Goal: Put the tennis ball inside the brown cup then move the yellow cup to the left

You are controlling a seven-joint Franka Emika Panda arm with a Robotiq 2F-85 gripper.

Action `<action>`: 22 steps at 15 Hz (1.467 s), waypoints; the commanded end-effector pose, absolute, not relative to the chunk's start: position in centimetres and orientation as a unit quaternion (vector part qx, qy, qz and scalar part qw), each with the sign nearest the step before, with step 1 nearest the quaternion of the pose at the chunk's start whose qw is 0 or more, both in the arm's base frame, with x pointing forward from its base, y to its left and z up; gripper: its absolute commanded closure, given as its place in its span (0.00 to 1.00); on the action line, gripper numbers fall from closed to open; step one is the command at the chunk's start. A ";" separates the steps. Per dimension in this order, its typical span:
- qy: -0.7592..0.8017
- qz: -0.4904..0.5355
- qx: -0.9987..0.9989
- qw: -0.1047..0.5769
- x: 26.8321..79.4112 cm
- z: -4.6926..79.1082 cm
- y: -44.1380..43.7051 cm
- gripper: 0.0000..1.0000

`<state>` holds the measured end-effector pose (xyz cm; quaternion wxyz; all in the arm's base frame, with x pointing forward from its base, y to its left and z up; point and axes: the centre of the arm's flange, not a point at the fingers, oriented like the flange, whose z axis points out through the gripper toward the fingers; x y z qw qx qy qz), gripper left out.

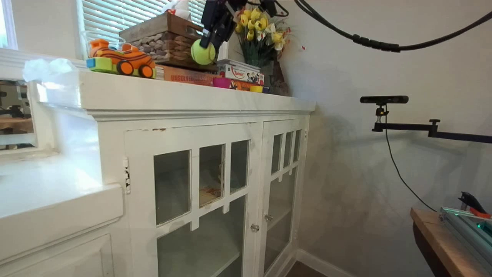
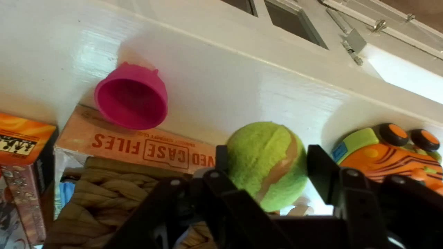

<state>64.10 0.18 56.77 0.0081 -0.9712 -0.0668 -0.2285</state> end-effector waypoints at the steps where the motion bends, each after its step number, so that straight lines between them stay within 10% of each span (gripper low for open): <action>1: -0.065 -0.224 -0.972 0.007 62.5 58.4 -1.7 0.66; 22: -0.006 -0.210 -0.978 -0.001 63.7 55.9 -8.6 0.66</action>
